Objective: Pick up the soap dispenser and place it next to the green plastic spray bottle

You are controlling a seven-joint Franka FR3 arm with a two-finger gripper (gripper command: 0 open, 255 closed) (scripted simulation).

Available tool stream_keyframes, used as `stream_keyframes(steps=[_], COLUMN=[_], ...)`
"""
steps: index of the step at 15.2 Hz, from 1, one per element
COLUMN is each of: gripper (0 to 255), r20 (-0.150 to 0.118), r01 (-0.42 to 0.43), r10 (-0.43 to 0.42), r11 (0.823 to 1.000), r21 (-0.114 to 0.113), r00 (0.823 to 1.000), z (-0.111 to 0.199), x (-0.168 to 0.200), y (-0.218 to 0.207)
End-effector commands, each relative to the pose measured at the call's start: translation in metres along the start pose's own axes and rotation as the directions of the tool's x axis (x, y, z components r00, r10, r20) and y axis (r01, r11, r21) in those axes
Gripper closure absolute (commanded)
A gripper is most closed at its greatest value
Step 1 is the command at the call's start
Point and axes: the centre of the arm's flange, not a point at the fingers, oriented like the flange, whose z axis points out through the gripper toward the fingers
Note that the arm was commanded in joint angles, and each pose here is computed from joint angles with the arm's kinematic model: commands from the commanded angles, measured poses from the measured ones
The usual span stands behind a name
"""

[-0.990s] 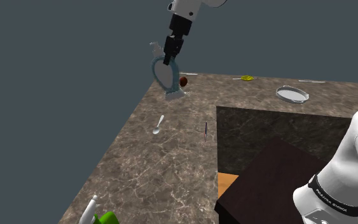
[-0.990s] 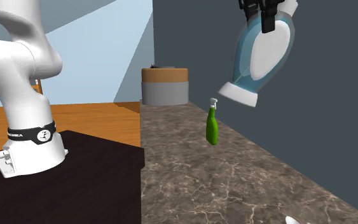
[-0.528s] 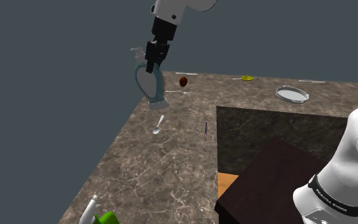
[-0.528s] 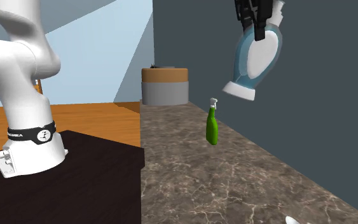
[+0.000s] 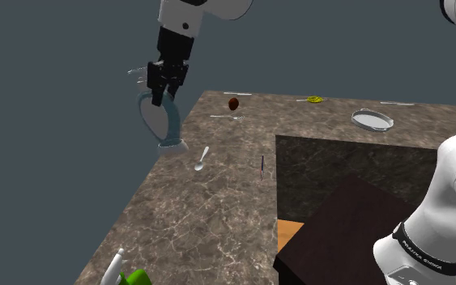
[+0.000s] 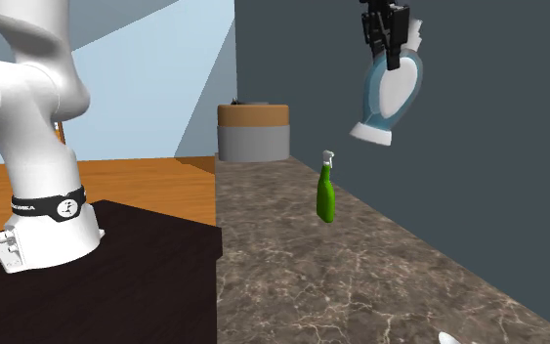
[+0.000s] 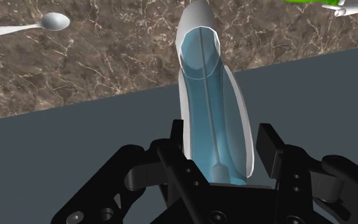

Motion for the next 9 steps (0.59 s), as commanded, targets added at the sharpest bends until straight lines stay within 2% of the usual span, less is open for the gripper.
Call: stream_keyframes(steps=[1,9], gripper=[255,255], r20=[-0.001,-0.001], r01=[-0.001,-0.001], r10=[0.001,0.001], r11=[1.000,1.000], r21=[0.000,0.000], r00=[1.000,1.000], z=[0.008,0.043], x=[0.006,0.037], y=[-0.026,-0.121])
